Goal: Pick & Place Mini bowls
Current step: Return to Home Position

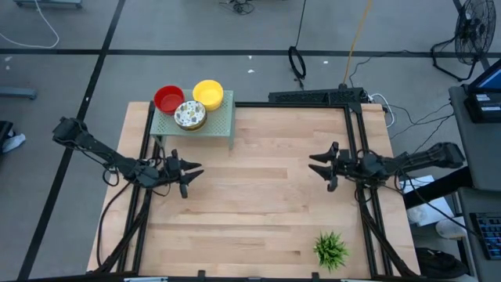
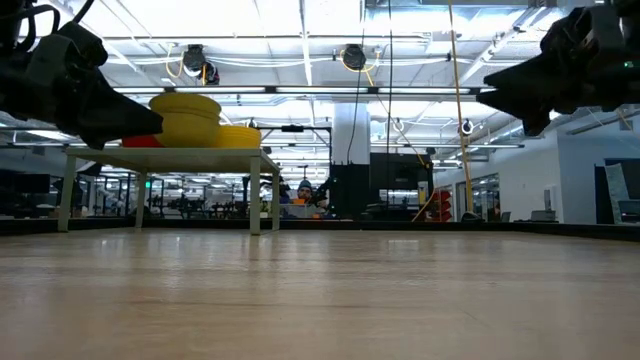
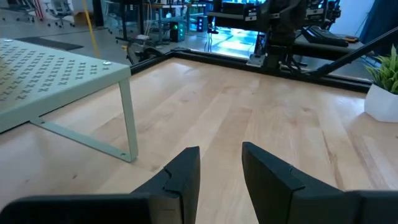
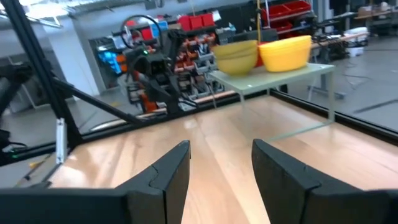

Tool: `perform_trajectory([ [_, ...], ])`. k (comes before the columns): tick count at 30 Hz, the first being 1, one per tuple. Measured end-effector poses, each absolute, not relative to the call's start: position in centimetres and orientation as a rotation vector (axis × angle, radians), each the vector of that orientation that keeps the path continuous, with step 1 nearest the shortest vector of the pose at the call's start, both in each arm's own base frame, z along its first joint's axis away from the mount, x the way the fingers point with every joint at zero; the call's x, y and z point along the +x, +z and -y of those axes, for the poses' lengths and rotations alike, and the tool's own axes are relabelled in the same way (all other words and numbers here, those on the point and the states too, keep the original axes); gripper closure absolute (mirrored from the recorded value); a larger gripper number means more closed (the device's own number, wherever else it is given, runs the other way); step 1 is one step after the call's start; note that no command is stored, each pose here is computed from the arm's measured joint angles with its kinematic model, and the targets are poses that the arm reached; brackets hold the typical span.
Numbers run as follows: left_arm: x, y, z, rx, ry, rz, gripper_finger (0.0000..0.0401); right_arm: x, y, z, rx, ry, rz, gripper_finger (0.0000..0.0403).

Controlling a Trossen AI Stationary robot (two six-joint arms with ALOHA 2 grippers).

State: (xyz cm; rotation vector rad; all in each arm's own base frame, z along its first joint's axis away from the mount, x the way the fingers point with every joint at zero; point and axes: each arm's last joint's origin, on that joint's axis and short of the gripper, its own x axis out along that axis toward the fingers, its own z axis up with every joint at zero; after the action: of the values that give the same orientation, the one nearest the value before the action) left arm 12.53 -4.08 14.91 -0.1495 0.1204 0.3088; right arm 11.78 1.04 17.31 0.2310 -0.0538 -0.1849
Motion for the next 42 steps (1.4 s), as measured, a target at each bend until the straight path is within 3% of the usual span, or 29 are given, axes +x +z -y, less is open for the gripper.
perform_trajectory([
  [13,12.6,15.0,3.8,-0.155,0.325,-0.114,0.0279,11.7,16.5,0.1,0.21,-0.285,-0.017,0.0243],
  [31,11.4,17.7,1.4,-0.302,0.452,0.132,0.0279,10.5,17.8,1.7,0.233,-0.419,0.141,0.0242],
  [42,11.2,18.1,1.1,-0.318,0.463,0.164,0.0279,10.2,18.1,2.1,0.235,-0.454,0.182,0.0241],
])
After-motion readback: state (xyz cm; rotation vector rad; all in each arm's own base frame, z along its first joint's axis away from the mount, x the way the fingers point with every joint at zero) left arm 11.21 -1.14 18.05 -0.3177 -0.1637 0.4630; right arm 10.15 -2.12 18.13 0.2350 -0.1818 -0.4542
